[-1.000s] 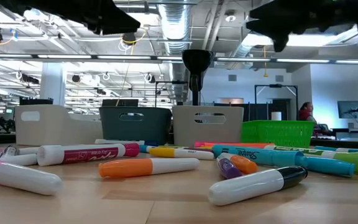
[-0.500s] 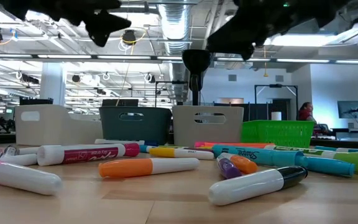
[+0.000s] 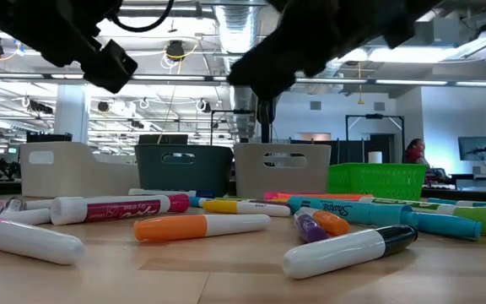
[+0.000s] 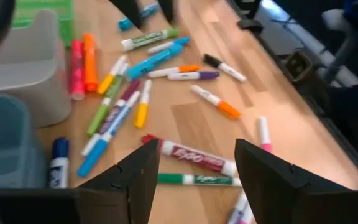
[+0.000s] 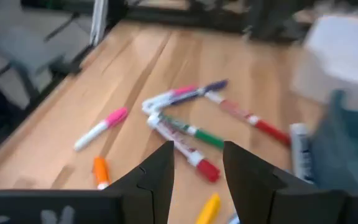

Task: Pick & Place Markers
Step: Put the bottom small orange highlighter pen into the green bin

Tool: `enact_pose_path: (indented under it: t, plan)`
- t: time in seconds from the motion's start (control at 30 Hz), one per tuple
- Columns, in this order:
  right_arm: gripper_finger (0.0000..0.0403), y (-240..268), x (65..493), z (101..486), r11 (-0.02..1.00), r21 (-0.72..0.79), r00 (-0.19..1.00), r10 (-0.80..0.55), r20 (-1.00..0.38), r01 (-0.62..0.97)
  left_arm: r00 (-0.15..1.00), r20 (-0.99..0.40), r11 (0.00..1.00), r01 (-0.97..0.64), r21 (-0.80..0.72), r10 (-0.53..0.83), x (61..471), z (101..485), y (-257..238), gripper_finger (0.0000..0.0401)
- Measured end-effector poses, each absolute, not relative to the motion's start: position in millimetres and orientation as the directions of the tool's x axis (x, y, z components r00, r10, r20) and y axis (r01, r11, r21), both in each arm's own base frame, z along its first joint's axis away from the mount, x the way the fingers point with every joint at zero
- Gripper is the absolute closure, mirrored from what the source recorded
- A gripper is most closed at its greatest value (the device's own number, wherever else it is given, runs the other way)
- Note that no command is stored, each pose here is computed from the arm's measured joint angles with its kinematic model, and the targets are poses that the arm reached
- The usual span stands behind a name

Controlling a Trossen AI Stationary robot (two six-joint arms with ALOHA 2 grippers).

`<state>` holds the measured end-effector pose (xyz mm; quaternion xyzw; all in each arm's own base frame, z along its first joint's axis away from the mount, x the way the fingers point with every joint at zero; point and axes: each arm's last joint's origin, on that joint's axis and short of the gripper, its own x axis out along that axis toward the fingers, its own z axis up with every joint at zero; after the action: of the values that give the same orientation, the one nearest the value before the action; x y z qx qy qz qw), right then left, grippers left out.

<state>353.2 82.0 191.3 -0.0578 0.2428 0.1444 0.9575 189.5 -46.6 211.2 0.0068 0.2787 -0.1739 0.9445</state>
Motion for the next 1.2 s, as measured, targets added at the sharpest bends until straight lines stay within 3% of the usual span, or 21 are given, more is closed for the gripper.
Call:
enact_pose_path:
  t: [0.2,0.57,0.9,1.2]
  plan:
    - [0.0277,102,382,166,0.896,0.048,0.708,0.381,-0.595,-0.442,0.801,-0.524,0.951,0.303,-0.062,-0.289,190,212,-46,0.0195]
    - [0.0283,114,404,129,0.879,0.170,0.523,0.410,-0.747,-0.446,0.801,-0.524,0.956,0.273,-0.111,-0.289,190,212,-46,0.0195]
    - [0.0283,141,398,128,0.834,0.117,0.516,0.437,-0.737,-0.540,0.800,-0.525,0.956,0.273,-0.110,-0.289,190,211,-45,0.0195]
    - [0.0283,151,395,111,0.841,0.051,0.508,0.372,-0.777,-0.538,0.801,-0.527,0.957,0.269,-0.110,-0.285,190,211,-45,0.0195]
